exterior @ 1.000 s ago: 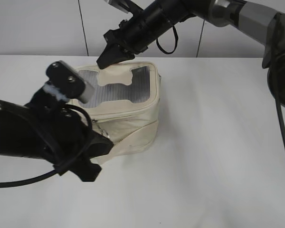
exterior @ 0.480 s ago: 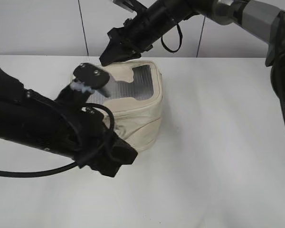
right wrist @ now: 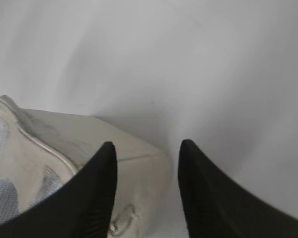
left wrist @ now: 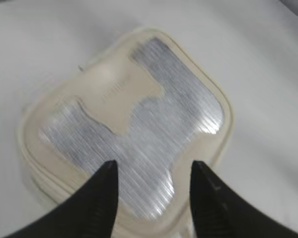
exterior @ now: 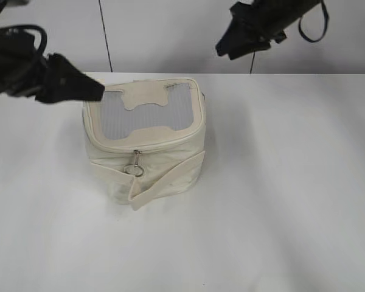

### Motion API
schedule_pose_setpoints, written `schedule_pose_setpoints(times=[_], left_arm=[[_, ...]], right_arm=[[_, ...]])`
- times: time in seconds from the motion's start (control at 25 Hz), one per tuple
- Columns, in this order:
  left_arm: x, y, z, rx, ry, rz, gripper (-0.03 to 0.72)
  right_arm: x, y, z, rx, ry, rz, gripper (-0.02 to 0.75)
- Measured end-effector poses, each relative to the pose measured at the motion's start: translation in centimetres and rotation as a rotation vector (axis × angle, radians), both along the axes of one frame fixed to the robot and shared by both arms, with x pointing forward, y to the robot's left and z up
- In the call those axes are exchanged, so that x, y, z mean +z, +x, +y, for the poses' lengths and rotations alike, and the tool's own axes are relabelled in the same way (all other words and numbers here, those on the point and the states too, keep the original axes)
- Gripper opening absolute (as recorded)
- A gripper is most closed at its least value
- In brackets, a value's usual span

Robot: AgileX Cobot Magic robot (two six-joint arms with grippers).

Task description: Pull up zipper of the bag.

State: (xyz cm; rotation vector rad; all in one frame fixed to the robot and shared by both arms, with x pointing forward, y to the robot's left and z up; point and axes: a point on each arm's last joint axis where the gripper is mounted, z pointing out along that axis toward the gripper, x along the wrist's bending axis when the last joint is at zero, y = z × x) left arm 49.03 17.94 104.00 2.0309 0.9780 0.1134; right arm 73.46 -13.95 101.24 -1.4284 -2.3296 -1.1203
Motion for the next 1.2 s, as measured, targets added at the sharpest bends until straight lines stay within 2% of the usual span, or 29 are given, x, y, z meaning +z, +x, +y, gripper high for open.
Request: schedule_pose_setpoints(times=[0.12,0.24,0.32,0.4,0.48,0.6,0.68,0.88,1.0,1.08,1.16,1.2], left_arm=[[0.8,4.3,-0.7,-0.024,0.018,-0.022,0.372],[0.6,8.9,-2.3,-0.088,0.01,-0.007,0.375],[-0.3,11.5,-3.3,-0.138,0.002,0.02,0.391],[-0.8,13.4,-4.2,-0.193,-0.01,0.037,0.418],[-1.2,15.0,-5.4,-0.249,-0.015,0.039,0.431],[-2.2,16.0,-7.2,-0.333,0.008,0.048,0.437],[-2.8,16.2,-8.1,-0.374,0.028,0.056,0.437],[-4.3,16.1,-8.8,-0.418,0.095,0.07,0.437],[-4.6,16.4,-8.8,-0.407,0.104,0.061,0.437],[-4.7,16.4,-8.7,-0.409,0.119,0.056,0.41],[-4.7,16.3,-8.8,-0.419,0.13,0.056,0.314],[-4.7,16.3,-8.8,-0.424,0.14,0.055,0.231]], right_arm=[[-2.3,-0.9,-3.3,-0.045,0.011,0.06,0.296],[-4.5,-4.0,-4.9,-0.101,0.04,0.028,0.286],[-5.1,-6.6,-5.5,-0.175,0.065,-0.066,0.286],[-6.7,-9.5,-5.8,-0.173,0.084,-0.143,0.29],[-7.7,-11.3,-5.9,-0.179,0.134,-0.192,0.328],[-9.4,-13.0,-6.0,-0.158,0.141,-0.218,0.429],[-9.7,-13.3,-6.0,-0.138,0.131,-0.24,0.47],[-9.6,-13.4,-5.9,-0.099,0.137,-0.28,0.491],[-9.5,-13.4,-5.8,-0.081,0.149,-0.292,0.494],[-9.4,-13.5,-5.6,-0.068,0.146,-0.303,0.494],[-9.5,-13.6,-5.3,-0.042,0.136,-0.323,0.494],[-9.5,-13.7,-4.9,-0.022,0.127,-0.337,0.494]])
